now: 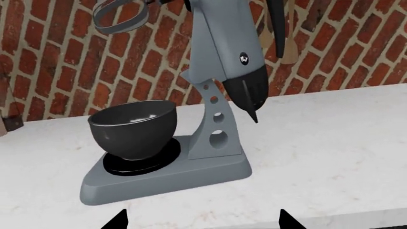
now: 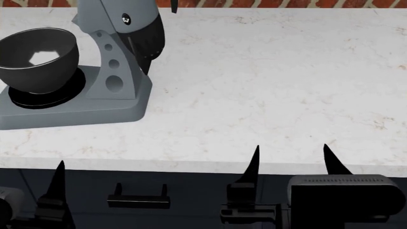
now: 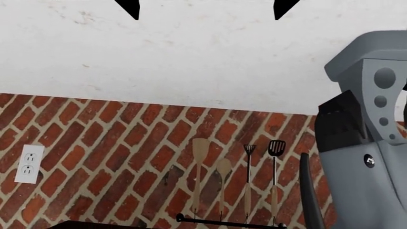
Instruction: Close the stand mixer head.
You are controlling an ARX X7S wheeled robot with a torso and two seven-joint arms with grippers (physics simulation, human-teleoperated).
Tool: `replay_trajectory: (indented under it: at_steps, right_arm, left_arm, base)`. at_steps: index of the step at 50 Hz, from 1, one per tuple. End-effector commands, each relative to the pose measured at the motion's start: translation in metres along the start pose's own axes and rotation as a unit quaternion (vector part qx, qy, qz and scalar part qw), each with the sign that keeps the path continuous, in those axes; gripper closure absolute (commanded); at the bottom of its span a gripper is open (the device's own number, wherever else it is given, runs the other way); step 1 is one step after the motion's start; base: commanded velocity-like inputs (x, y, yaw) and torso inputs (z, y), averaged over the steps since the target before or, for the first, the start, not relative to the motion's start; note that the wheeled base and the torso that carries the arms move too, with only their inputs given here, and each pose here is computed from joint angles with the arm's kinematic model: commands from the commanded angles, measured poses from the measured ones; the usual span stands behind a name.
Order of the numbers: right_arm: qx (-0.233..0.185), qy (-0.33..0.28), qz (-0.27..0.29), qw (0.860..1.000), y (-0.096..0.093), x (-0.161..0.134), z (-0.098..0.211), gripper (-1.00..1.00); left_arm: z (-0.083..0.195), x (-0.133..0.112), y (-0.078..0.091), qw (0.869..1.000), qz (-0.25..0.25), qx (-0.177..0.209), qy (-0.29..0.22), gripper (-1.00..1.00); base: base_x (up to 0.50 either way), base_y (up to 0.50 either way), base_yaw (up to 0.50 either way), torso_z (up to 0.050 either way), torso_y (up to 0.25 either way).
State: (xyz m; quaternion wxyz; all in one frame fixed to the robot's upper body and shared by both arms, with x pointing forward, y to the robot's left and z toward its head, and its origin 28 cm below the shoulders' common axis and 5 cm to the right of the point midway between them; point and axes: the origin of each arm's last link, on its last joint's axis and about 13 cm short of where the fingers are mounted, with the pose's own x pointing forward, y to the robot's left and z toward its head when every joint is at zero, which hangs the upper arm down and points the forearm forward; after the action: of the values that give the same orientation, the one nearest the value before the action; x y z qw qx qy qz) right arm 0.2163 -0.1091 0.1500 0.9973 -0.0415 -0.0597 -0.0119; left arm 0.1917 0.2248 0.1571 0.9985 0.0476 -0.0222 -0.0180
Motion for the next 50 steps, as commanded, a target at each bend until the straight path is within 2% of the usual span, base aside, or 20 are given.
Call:
replay_trajectory:
  at_steps: [1, 4, 10, 23, 25, 27, 31, 43, 44, 50]
  right_arm:
    - [-0.005, 0.005, -0.007, 1.0, -0.004, -0.002, 0.008, -1.0]
    - [-0.004, -0.001, -0.013, 1.0, -0.005, -0.002, 0.011, -1.0]
    - [-0.002, -0.003, -0.013, 1.0, -0.005, -0.002, 0.011, -1.0]
    - [-0.005, -0.006, -0.012, 1.0, -0.005, -0.002, 0.011, -1.0]
    - [0.005, -0.008, -0.011, 1.0, -0.004, -0.002, 0.011, -1.0]
    - [0.032, -0.022, 0.003, 0.999, -0.003, -0.003, 0.012, -1.0]
    - [0.012, -0.017, 0.004, 1.0, -0.004, -0.004, 0.009, -1.0]
    - [0.008, -0.032, -0.001, 0.999, -0.006, -0.004, 0.012, -1.0]
    - [-0.005, -0.041, 0.006, 0.999, -0.006, -0.004, 0.012, -1.0]
    - [-0.016, -0.054, 0.005, 0.998, -0.009, -0.004, 0.014, -1.0]
  left_arm:
    - [0.008, -0.01, 0.01, 1.0, 0.021, 0.006, -0.015, -1.0]
    - [0.014, -0.013, 0.012, 0.998, 0.019, 0.006, -0.057, -1.0]
    - [0.011, -0.014, 0.015, 0.998, 0.027, 0.006, -0.056, -1.0]
    - [0.008, -0.013, 0.014, 0.998, 0.017, -0.001, -0.057, -1.0]
    - [0.008, -0.013, 0.014, 0.998, 0.02, -0.005, -0.056, -1.0]
    - [0.009, -0.013, 0.014, 0.998, 0.018, -0.001, -0.055, -1.0]
    - [0.006, -0.013, 0.015, 0.999, 0.024, -0.009, -0.048, -1.0]
    - [0.007, -0.017, 0.02, 0.999, 0.036, -0.011, -0.032, -1.0]
    - [0.008, -0.018, 0.021, 0.999, 0.037, -0.012, -0.033, -1.0]
    - [0.012, -0.023, 0.025, 0.999, 0.04, -0.009, -0.035, -1.0]
  base:
    - [0.0, 0.0, 0.0, 0.0, 0.0]
    - [0.0, 0.0, 0.0, 0.0, 0.0]
    - [0.0, 0.0, 0.0, 0.0, 0.046]
    - [0.0, 0.0, 0.0, 0.007, 0.25]
    - [0.0, 0.0, 0.0, 0.016, 0.25]
    - [0.0, 0.0, 0.0, 0.007, 0.125]
    - [0.0, 0.0, 0.0, 0.0, 0.0]
    - [0.14, 0.49, 0.0, 0.0, 0.0]
    - [0.23, 0.48, 0.0, 0.0, 0.0]
    - [0.27, 0.16, 0.0, 0.0, 0.0]
